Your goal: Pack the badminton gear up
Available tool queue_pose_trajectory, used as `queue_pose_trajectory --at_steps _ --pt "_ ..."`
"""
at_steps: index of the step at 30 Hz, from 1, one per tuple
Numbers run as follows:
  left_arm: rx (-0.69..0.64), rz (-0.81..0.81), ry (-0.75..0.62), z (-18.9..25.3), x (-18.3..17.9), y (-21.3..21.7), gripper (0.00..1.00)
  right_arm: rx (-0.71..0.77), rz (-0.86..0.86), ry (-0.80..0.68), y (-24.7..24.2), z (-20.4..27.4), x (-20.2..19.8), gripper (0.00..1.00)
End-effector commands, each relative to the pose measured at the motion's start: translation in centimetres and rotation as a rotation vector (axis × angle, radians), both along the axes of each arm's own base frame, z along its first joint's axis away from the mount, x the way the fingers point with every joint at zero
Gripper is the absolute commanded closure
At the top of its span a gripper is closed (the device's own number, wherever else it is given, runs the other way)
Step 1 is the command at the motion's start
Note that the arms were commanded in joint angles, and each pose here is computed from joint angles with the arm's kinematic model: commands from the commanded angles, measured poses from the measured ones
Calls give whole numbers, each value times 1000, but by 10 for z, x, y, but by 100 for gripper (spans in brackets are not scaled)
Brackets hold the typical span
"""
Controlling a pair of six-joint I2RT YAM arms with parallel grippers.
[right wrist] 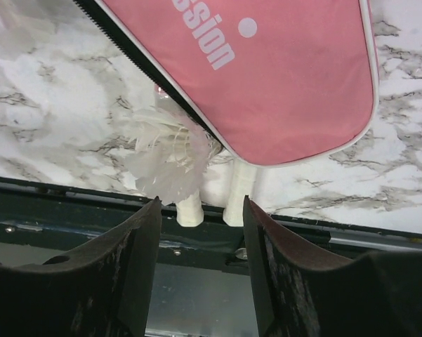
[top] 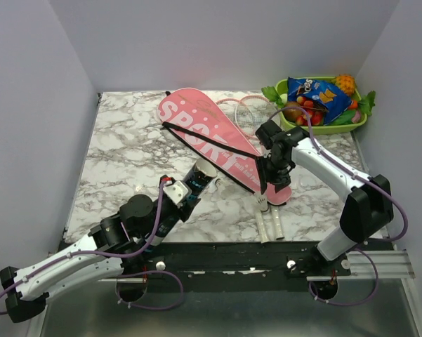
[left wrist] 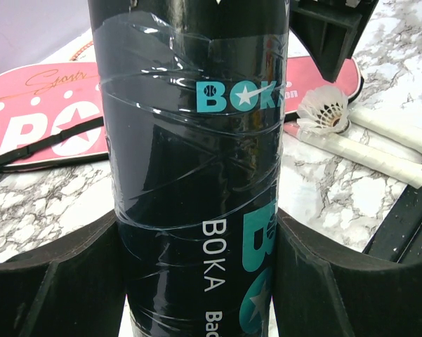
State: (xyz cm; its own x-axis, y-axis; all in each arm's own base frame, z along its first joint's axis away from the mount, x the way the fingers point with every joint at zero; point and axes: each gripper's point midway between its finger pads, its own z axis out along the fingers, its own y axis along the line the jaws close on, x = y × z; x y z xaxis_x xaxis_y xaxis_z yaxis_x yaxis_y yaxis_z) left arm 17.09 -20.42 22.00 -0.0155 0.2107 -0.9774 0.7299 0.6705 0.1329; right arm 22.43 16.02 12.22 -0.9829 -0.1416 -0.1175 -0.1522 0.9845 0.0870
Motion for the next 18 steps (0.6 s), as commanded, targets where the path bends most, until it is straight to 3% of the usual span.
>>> queue_pose_trajectory --at_steps 1,13,18 --pt "-2 30 27 -8 1 4 100 -51 -27 -8 -4 -15 4 41" --pt "3 24 33 -12 0 3 100 -108 -27 39 1 -44 3 42" --pt "0 26 31 -12 0 4 100 -144 -31 49 -5 -52 2 49"
